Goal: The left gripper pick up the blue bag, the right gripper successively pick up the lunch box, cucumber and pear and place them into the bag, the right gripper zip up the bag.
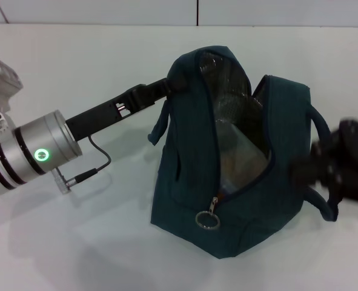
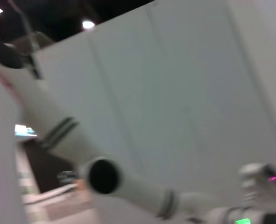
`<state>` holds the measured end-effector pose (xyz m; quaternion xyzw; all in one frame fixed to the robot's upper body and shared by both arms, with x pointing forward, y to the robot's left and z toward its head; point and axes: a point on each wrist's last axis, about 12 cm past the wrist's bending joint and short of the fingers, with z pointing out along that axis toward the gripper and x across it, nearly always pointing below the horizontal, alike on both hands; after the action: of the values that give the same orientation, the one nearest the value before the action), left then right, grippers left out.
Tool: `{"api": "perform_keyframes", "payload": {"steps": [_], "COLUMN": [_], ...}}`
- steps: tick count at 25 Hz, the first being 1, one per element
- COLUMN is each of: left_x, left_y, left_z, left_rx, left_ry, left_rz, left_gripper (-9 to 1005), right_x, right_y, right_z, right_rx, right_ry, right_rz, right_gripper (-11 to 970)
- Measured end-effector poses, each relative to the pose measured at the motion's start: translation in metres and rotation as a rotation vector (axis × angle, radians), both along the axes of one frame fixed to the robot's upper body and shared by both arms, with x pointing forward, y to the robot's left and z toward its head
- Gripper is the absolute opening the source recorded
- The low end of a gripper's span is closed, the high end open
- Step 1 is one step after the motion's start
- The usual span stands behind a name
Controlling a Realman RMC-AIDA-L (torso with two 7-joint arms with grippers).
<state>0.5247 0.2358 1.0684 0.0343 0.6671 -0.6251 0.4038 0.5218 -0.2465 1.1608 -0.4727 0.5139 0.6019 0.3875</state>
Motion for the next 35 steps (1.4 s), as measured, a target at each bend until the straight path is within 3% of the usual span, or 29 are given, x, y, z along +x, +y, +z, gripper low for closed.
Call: {"api": "perform_keyframes", "payload": {"steps": [5, 9, 14, 19, 30, 35], "left_x": [0.001, 0.001, -0.001, -0.003, -0.016, -0.022], "left_y": [0.001, 0.000, 0.002, 0.003, 0.011, 0.014], "left_z": [0.001, 0.001, 0.000, -0.002, -0.012, -0.018], "left_rx": [-0.003, -0.005, -0.018, -0.028, -0.040, -0.053], "left_ry": [-0.005, -0.006, -0.003, 0.005, 0.038, 0.051], "left_rz": [0.008, 0.008, 0.030, 0.035, 0.072, 0.111], "left_gripper": [62, 62, 62, 62, 62, 63], "right_x": [-0.019, -0.028, -0.027, -0.024, -0.020, -0.026], "right_y": [0.020, 0.037, 0.047, 0.044, 0.018, 0.018], "right_z": [-0.019, -0.039, -0.074, -0.093, -0.095, -0.095], "right_rx": [-0.061, -0.164, -0.308, -0.327, -0.215, -0.243], "right_ry": [0.109, 0.166, 0.215, 0.209, 0.127, 0.137], "right_rz": [0.196, 0.255, 0.143, 0.001, -0.220, -0.143], "right_gripper": [97, 124, 187, 273, 287, 294]}}
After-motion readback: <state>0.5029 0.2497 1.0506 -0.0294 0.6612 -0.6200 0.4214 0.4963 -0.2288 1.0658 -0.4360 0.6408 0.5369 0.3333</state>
